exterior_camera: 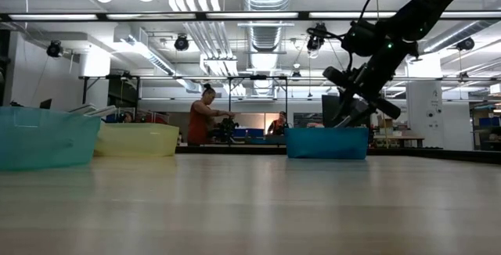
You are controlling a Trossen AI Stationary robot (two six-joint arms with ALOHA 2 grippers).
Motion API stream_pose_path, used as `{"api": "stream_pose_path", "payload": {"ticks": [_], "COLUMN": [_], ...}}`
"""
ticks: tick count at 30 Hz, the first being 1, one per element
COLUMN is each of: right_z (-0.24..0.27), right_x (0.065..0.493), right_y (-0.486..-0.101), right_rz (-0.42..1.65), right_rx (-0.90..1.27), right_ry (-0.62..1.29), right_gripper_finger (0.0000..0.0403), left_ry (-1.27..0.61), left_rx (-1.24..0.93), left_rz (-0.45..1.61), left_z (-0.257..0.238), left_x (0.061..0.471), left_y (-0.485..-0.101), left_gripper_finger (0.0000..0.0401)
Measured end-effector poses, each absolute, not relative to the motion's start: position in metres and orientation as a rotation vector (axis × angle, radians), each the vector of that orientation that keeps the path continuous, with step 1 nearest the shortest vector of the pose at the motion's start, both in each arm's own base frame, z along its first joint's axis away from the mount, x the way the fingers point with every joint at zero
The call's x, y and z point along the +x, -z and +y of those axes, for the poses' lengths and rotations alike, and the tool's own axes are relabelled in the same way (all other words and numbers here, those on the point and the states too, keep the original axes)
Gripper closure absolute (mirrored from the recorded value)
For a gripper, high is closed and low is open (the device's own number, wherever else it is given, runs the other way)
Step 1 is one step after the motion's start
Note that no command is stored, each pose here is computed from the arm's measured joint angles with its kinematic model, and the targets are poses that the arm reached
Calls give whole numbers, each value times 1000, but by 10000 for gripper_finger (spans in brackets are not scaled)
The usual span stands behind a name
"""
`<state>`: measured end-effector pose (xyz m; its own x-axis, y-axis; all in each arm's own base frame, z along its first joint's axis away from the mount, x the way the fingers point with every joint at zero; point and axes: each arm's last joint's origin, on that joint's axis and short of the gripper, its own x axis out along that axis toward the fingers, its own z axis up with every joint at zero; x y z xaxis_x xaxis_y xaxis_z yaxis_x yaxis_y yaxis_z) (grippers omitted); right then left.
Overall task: Sort silverware by color (type)
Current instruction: Put the blue spoon into the blue bin, then return to Home Position
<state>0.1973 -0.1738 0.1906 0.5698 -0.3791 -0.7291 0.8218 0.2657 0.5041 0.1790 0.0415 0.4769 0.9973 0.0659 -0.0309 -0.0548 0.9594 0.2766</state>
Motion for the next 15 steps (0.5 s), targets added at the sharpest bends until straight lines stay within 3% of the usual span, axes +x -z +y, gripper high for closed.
{"api": "stream_pose_path", "payload": {"ticks": [15], "right_z": [-169], "right_x": [196], "right_y": [-200], "right_rz": [628], "right_rx": [869], "right_ry": [951], "right_gripper_finger": [293], "left_ry": [-61], "left_rx": [251], "left_rz": [46], "left_z": [42], "left_x": [181], "left_y": [-476], "left_gripper_finger": [320]}}
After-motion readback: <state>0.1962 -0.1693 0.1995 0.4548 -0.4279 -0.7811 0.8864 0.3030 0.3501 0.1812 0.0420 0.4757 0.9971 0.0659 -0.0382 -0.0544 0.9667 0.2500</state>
